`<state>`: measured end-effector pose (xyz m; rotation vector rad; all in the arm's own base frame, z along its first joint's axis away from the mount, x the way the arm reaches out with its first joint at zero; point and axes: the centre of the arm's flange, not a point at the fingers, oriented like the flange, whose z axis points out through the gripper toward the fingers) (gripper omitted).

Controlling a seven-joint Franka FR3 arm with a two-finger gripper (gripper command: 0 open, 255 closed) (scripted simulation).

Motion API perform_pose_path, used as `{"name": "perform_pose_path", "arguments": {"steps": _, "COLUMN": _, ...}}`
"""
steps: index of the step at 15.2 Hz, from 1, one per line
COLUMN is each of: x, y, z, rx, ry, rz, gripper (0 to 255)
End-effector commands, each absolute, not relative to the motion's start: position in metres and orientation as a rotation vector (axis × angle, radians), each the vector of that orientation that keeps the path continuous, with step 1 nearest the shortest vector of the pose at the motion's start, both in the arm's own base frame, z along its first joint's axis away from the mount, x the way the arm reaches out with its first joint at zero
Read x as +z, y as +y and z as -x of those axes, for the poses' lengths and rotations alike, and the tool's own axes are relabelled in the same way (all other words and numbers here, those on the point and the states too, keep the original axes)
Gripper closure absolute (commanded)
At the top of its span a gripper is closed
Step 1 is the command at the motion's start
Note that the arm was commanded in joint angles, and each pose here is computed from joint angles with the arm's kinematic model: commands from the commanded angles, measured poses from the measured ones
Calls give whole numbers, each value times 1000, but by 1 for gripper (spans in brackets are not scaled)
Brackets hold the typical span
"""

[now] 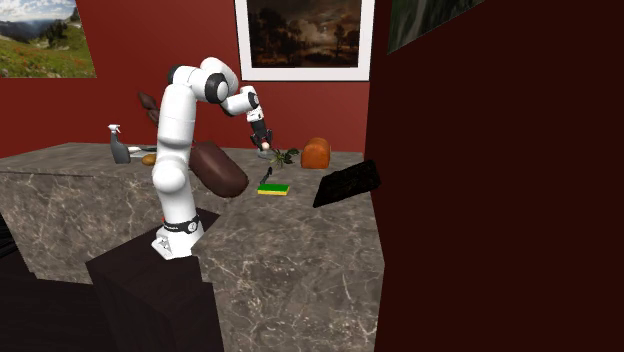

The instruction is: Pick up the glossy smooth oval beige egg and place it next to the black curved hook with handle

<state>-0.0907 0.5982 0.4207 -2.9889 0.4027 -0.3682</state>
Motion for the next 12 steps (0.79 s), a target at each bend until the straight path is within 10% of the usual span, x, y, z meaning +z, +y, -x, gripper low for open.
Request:
{"name": "perform_pose_path", "arguments": {"steps": 1, "x": 410, "y": 600, "z": 92, "rx": -369, "ry": 405, "rz": 2989, "gripper": 255}}
{"name": "perform_pose_path", "arguments": {"steps": 12, "x": 352, "y": 600, "z": 92, "rx": -369, "ry": 405, "rz": 2989, "gripper": 255}}
